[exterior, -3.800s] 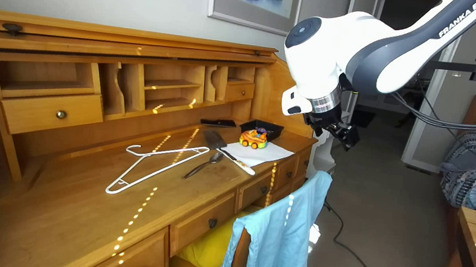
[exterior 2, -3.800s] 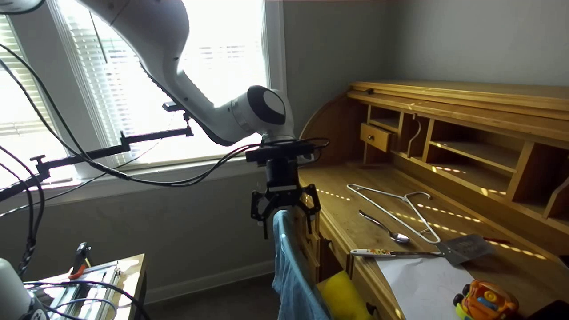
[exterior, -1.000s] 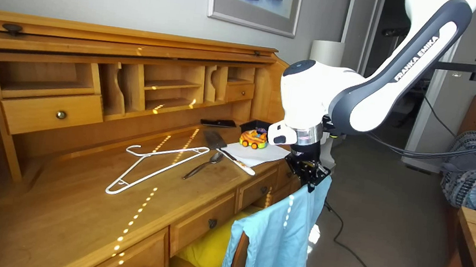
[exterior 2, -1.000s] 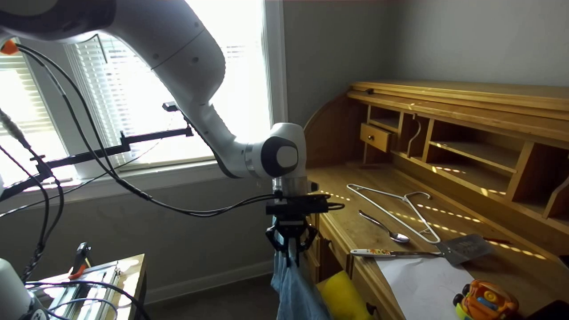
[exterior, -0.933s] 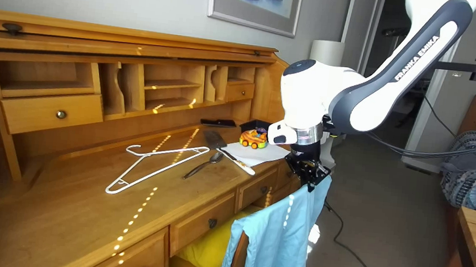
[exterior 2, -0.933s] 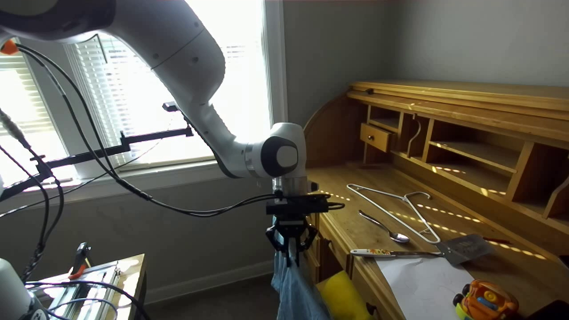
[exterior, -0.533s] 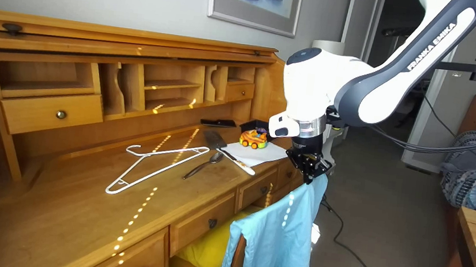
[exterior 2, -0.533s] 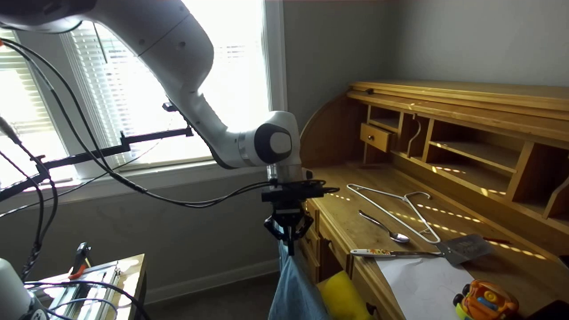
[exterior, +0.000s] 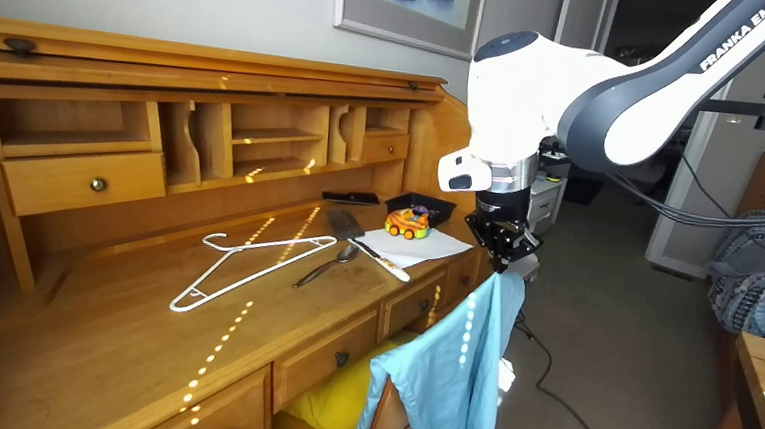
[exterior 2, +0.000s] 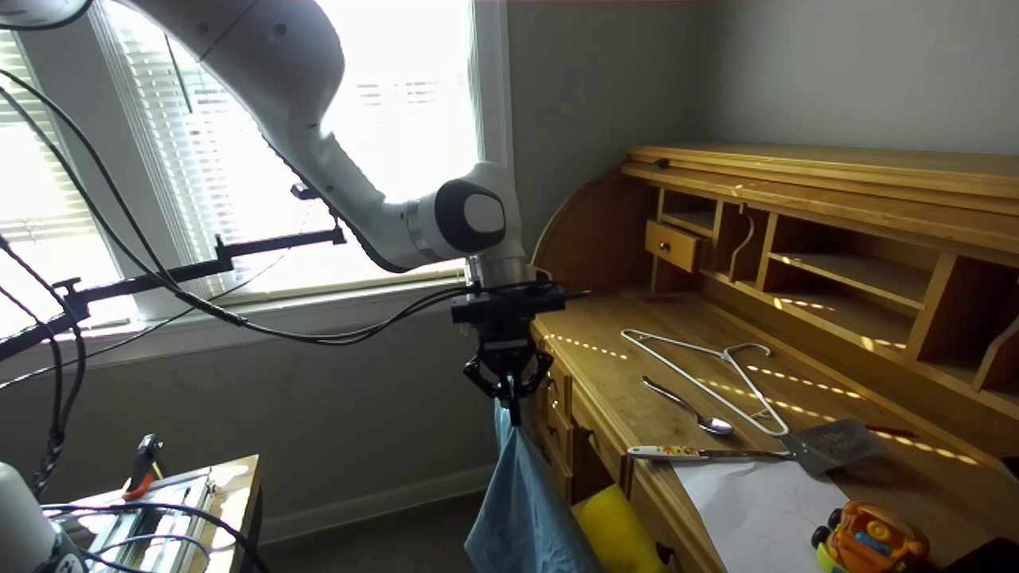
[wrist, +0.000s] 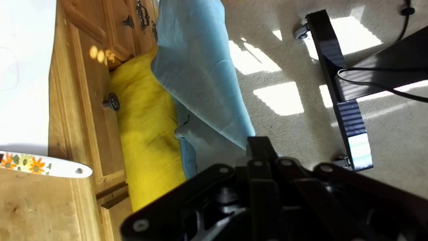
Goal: Put the towel on the table
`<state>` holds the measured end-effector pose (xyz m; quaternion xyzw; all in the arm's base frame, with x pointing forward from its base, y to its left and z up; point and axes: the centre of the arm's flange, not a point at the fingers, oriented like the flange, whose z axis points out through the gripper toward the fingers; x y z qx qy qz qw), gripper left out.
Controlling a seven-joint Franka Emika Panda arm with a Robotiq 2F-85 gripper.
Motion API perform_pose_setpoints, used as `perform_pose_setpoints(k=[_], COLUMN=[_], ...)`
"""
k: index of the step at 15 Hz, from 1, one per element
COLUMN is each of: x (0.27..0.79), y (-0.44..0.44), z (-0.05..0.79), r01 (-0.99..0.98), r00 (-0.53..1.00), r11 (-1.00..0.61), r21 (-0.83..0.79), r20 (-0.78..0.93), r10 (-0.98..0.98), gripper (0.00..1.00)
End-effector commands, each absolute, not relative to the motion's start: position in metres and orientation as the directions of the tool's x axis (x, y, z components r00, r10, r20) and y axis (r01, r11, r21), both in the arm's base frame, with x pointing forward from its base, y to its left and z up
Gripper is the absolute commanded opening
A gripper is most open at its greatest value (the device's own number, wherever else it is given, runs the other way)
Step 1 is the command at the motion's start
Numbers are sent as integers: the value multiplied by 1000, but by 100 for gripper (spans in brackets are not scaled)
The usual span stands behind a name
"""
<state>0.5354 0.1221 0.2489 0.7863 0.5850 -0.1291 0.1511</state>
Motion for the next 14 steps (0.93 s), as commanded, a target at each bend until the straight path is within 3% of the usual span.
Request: perform_pose_setpoints(k=[1,8,14], x=[525,521,490], y=[113,97,93], z=[273,333,417], r01=[922,823,617], r00=[386,562,759], r11=[-348,-481,-658], r21=[167,302,432], r20=[-394,-314,-104], r10=[834,765,643], gripper=[0,0,0])
